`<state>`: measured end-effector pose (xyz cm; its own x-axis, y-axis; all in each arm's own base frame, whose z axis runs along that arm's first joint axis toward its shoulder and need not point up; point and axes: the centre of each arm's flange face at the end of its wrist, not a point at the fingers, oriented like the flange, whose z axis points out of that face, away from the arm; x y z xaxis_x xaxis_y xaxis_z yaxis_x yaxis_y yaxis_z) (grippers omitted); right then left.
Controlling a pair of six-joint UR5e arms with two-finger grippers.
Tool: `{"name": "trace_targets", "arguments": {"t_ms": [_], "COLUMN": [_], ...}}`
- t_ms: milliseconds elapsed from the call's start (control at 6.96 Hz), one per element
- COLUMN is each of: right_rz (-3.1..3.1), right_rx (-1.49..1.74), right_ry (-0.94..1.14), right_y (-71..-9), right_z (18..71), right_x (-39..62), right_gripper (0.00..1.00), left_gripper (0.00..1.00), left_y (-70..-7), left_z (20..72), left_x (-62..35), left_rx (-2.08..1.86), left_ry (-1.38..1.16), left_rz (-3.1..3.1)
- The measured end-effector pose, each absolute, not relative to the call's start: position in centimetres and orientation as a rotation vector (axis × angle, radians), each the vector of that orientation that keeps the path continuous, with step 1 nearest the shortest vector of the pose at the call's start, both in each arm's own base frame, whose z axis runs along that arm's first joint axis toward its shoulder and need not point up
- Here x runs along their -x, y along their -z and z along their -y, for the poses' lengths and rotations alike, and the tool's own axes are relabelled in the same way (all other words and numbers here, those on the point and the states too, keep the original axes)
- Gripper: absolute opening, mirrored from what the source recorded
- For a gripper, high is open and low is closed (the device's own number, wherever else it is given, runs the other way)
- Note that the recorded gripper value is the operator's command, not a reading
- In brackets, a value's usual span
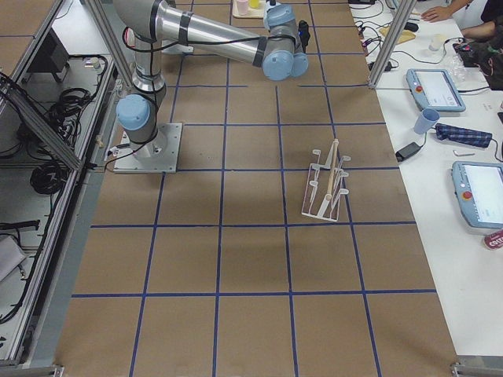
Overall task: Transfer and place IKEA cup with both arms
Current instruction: 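Close the left gripper on the cup's rim beside the right gripper, then open and withdraw the right gripper while the left gripper pulls the cup away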
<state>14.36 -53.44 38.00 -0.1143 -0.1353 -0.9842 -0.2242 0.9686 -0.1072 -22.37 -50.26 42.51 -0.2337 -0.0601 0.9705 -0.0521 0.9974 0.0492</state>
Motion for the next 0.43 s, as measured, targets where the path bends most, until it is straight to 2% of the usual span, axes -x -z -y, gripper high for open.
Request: {"name": "trace_targets", "arguments": {"t_ms": [144, 288, 431], "right_rz": [-1.69, -1.689, -1.687], "right_rx": [0.269, 0.264, 0.257], "right_ry": [-0.082, -0.086, -0.092], "right_y": [-38.08, -38.18, -38.22], "right_z": [53.39, 53.31, 53.28], "right_x": [-14.36, -14.36, -14.37], "right_gripper": [0.5, 0.99, 1.0], "left_gripper": [0.0, 0.0, 0.0], "left_y": [-42.48, -42.48, -42.6], "left_z": [50.28, 50.26, 50.2], "left_x": [22.32, 22.29, 22.28], "left_rx": [-0.083, -0.085, -0.085], "left_ry": [0.004, 0.002, 0.001], "left_rz": [1.824, 1.831, 1.832]}}
